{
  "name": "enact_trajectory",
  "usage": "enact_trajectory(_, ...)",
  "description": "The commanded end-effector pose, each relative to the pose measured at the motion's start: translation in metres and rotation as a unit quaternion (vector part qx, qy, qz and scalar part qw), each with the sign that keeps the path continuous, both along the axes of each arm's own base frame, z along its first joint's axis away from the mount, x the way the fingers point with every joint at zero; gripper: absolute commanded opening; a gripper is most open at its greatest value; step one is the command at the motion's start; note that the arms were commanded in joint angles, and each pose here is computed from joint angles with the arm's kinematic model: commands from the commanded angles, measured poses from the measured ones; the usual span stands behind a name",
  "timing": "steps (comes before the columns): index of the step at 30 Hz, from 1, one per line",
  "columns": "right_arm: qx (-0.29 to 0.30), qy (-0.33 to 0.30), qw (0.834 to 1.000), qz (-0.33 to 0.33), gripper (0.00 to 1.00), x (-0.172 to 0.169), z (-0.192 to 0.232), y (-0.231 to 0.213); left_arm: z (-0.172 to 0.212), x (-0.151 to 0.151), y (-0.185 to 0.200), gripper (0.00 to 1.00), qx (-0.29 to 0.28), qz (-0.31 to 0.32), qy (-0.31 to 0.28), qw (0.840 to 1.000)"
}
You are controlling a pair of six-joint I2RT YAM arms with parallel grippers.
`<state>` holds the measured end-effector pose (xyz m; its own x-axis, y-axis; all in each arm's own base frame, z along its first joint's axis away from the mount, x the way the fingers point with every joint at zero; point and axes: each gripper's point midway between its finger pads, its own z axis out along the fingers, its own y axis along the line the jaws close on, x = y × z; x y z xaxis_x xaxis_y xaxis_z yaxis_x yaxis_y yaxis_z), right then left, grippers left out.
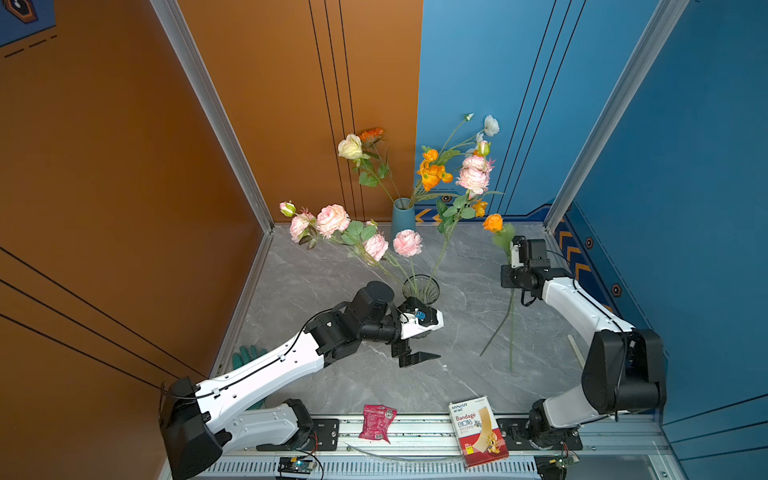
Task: Arrange the flowers into the vase
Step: 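Lift the orange rose upright with the right gripper, then carry the orange rose over the glass vase with the right gripper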
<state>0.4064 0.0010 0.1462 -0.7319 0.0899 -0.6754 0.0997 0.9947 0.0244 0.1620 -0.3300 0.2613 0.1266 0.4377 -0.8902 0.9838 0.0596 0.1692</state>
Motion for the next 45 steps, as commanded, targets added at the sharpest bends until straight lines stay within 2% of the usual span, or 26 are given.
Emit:
enact_trajectory(1, 0.117, -0.070, 0.987, -0.085, 0.00, -0.005, 0.022, -0.003, 0.023, -0.003, 0.010, 0.98, -0.017, 0.003, -0.041, 0.999)
enact_trajectory(4, 0.165, -0.142, 0.964, -0.154, 0.00, -0.015, 0.050, -0.014, 0.037, 0.001, 0.022, 0.98, -0.033, 0.016, -0.061, 0.997)
enact_trajectory(7, 0.183, -0.220, 0.939, -0.191, 0.00, -0.026, 0.092, -0.018, 0.050, 0.009, 0.034, 0.98, -0.056, 0.031, -0.071, 0.995)
enact_trajectory(12, 0.146, -0.351, 0.904, -0.198, 0.00, -0.055, 0.188, -0.006, 0.069, 0.024, 0.047, 0.98, -0.096, 0.053, -0.073, 0.991)
enact_trajectory(16, 0.158, -0.434, 0.867, -0.187, 0.00, -0.078, 0.251, 0.010, 0.072, 0.033, 0.053, 0.98, -0.104, 0.066, -0.068, 0.990)
enact_trajectory(19, 0.172, -0.465, 0.851, -0.173, 0.00, -0.088, 0.280, 0.023, 0.072, 0.037, 0.055, 0.98, -0.105, 0.073, -0.067, 0.990)
enact_trajectory(23, 0.187, -0.485, 0.842, -0.143, 0.00, -0.092, 0.303, 0.048, 0.070, 0.039, 0.055, 0.98, -0.104, 0.074, -0.065, 0.990)
enact_trajectory(29, 0.203, -0.526, 0.816, -0.128, 0.00, -0.098, 0.329, 0.073, 0.069, 0.038, 0.055, 0.98, -0.104, 0.072, -0.061, 0.990)
enact_trajectory(33, 0.203, -0.527, 0.818, -0.114, 0.00, -0.089, 0.335, 0.090, 0.071, 0.038, 0.055, 0.98, -0.106, 0.071, -0.062, 0.990)
enact_trajectory(40, 0.210, -0.516, 0.825, -0.097, 0.00, -0.073, 0.322, 0.118, 0.071, 0.037, 0.054, 0.98, -0.107, 0.068, -0.061, 0.990)
enact_trajectory(45, 0.196, -0.521, 0.826, -0.091, 0.00, -0.072, 0.334, 0.120, 0.073, 0.036, 0.054, 0.98, -0.108, 0.067, -0.060, 0.990)
